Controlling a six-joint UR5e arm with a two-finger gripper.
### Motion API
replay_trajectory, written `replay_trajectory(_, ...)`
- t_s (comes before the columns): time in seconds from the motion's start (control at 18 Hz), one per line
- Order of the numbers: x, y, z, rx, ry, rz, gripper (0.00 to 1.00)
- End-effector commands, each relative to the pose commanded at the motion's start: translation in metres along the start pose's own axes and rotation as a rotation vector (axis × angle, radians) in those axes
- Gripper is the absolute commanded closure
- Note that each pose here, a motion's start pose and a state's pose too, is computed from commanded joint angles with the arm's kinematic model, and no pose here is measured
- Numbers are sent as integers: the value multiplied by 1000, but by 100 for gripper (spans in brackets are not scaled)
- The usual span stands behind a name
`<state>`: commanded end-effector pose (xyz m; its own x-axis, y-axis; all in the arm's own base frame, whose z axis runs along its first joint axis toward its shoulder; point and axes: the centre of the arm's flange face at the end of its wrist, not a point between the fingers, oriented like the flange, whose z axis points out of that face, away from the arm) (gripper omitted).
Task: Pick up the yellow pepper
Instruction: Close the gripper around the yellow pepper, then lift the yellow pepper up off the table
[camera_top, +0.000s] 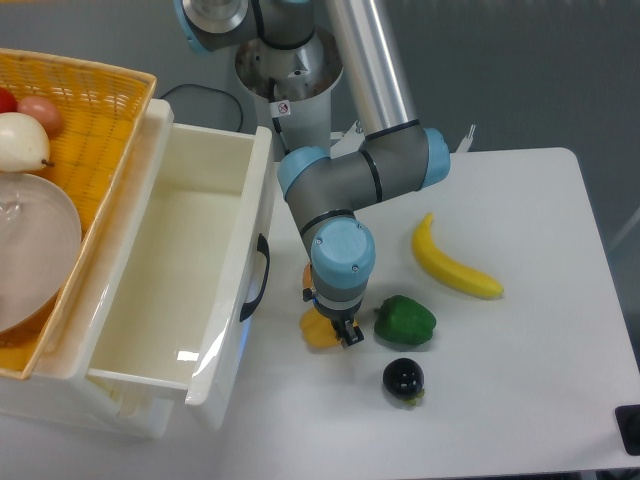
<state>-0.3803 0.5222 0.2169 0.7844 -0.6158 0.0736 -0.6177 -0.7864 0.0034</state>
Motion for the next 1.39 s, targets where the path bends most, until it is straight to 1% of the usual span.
replay_trajectory(0.17,-3,2,-14,4,-9,-1,81)
replay_trajectory(0.28,-4,8,-34,8,9,-9,81)
replay_trajectory(0.5,-3,31,-69,18,43,-35,81)
replay_trajectory(0.72,7,51,-101,65,58,-26,81)
replay_trajectory(0.83,16,57,-109,80,75,-18,81)
replay_trajectory(1.0,27,53,-127,90,50,-5,81)
replay_trajectory(1.11,32,49,-130,107,62,-1,81)
replay_trajectory(1.17,37,52,-141,110,54,-7,81)
replay_trajectory(1.39,39,61,-143,107,56,-22,81)
